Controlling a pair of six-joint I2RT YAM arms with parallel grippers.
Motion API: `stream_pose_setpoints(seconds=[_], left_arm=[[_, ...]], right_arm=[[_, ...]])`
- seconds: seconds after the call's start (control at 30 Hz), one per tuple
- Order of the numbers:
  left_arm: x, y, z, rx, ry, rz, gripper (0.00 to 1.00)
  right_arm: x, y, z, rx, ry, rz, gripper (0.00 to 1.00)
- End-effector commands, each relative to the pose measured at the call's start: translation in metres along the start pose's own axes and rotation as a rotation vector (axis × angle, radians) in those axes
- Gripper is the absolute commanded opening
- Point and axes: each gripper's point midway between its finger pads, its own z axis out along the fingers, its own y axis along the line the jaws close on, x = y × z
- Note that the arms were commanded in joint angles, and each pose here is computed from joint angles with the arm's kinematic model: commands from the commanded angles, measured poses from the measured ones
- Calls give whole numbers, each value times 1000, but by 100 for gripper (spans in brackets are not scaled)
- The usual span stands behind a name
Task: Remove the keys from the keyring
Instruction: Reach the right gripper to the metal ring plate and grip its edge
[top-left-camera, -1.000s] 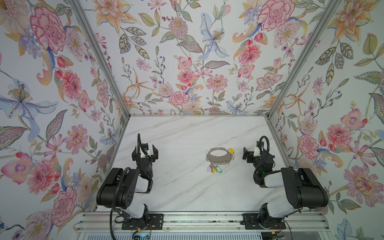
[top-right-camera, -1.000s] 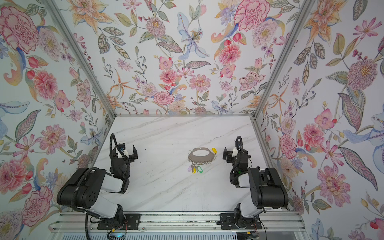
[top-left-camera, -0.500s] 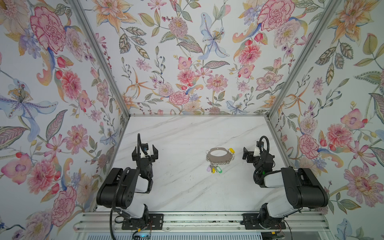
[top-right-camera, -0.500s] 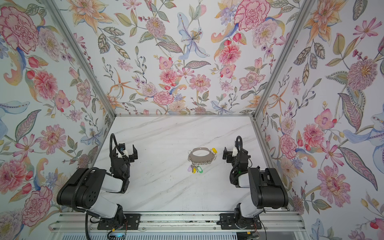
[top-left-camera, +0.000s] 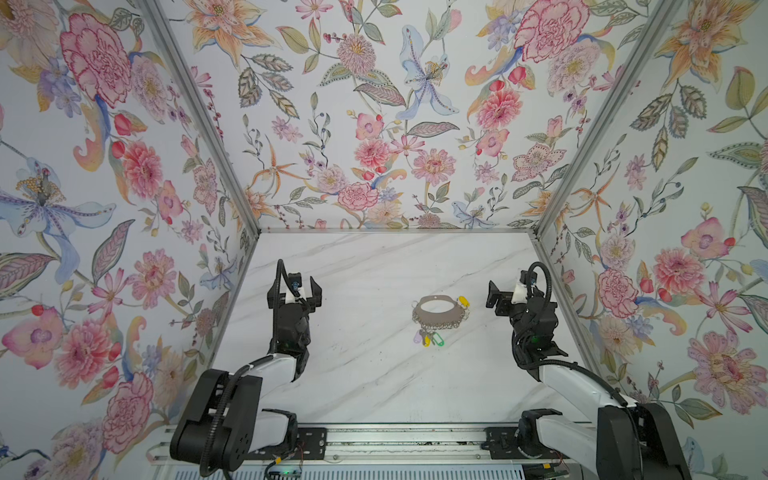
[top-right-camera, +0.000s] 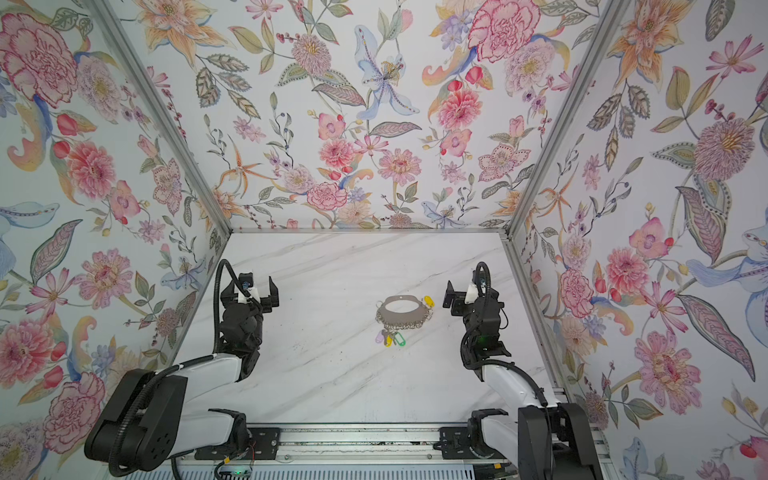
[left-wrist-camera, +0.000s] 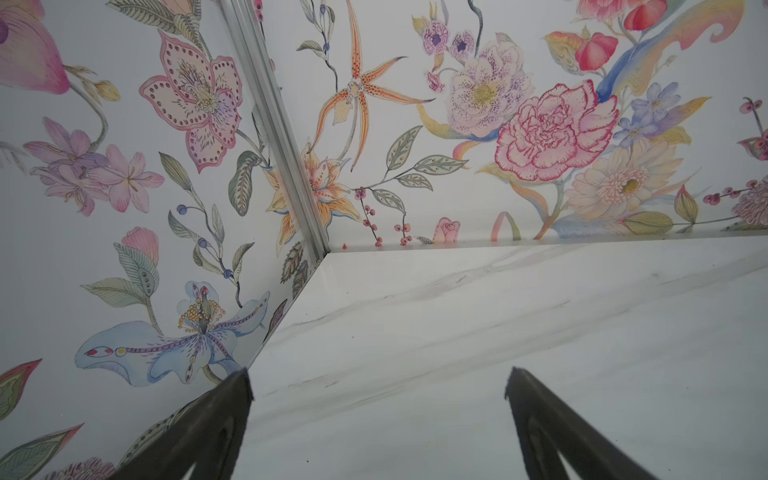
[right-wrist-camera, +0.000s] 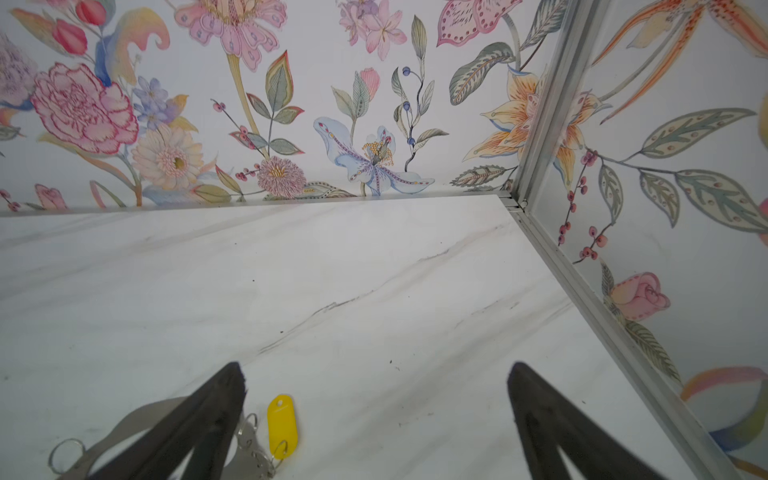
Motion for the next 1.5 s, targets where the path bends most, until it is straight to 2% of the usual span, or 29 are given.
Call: stream_pose_setpoints(seconds=[0.0, 0.17, 0.3, 0.47, 0.57, 0.73, 0.83, 0.9, 1.03, 1.17, 1.3, 1.47], left_arm=[[11, 4, -6, -11, 92, -58, 99], [2, -10, -16, 104, 103, -129, 99], [3, -33, -31, 259, 127, -199, 99], [18, -41, -38, 305, 220, -234, 99], [16, -50, -43, 360, 233, -260, 99], [17, -71, -54, 490, 272, -309, 99], [23, -75, -60, 516, 291, -318, 99], [28, -71, -60, 489, 308, -317, 99], [33, -71, -62, 494, 325, -309, 99], [34, -76, -66, 525, 335, -314, 99], [37, -79, -69, 542, 345, -315, 99], [39, -88, -68, 576, 347, -315, 99]], right_arm=[[35, 11, -11, -87, 190, 182, 99], [62, 41, -6, -191, 442, 314, 99], [93, 56, 3, -189, 635, 375, 99], [127, 68, 16, -154, 771, 359, 99], [142, 76, 23, -161, 829, 362, 99], [166, 101, 30, -191, 927, 289, 99], [175, 124, 39, -229, 956, 250, 99], [184, 142, 46, -255, 982, 229, 99], [194, 204, 53, -376, 1040, 160, 98], [185, 247, 53, -447, 1021, 103, 98], [163, 251, 50, -464, 974, 47, 98], [121, 219, 40, -394, 867, -88, 98]])
